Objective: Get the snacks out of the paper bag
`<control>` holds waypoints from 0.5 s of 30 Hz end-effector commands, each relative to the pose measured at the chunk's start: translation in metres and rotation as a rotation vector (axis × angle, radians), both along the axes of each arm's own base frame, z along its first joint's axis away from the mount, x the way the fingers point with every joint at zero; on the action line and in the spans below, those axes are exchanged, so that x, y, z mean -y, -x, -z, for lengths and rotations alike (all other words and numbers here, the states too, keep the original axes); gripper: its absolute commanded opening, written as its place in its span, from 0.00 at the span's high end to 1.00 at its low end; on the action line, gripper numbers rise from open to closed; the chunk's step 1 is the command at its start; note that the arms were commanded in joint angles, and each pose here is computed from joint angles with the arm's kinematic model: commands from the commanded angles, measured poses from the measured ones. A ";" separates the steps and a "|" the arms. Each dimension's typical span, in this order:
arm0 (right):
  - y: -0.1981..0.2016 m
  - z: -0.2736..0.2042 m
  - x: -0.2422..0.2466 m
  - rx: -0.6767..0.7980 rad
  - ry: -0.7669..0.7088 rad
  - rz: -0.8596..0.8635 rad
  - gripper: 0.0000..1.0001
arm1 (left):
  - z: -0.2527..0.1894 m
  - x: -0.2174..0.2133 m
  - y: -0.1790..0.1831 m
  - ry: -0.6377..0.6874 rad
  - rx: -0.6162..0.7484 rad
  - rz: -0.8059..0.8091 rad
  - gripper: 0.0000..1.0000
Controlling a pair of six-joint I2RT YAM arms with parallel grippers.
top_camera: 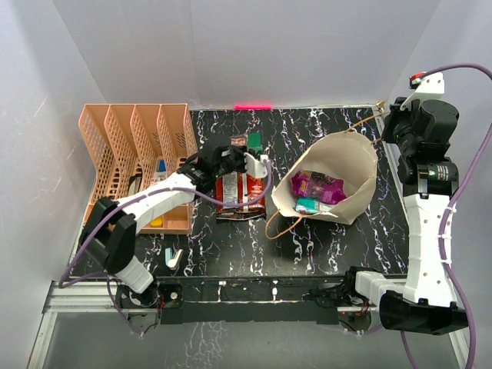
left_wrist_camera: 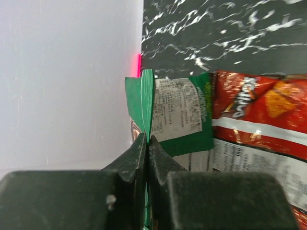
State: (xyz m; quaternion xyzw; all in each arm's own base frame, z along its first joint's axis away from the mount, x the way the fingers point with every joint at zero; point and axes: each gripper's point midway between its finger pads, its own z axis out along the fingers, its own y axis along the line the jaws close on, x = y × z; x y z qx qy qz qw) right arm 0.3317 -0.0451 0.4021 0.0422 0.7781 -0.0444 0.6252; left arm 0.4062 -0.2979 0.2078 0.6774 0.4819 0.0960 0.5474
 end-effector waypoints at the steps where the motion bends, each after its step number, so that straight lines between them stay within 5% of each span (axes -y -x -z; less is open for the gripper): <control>1: 0.006 -0.018 -0.001 0.073 -0.001 -0.002 0.92 | -0.004 0.007 0.052 0.097 -0.108 0.122 1.00; 15: 0.014 -0.016 -0.005 0.077 -0.006 -0.015 0.92 | 0.076 0.018 0.118 0.110 -0.375 0.197 1.00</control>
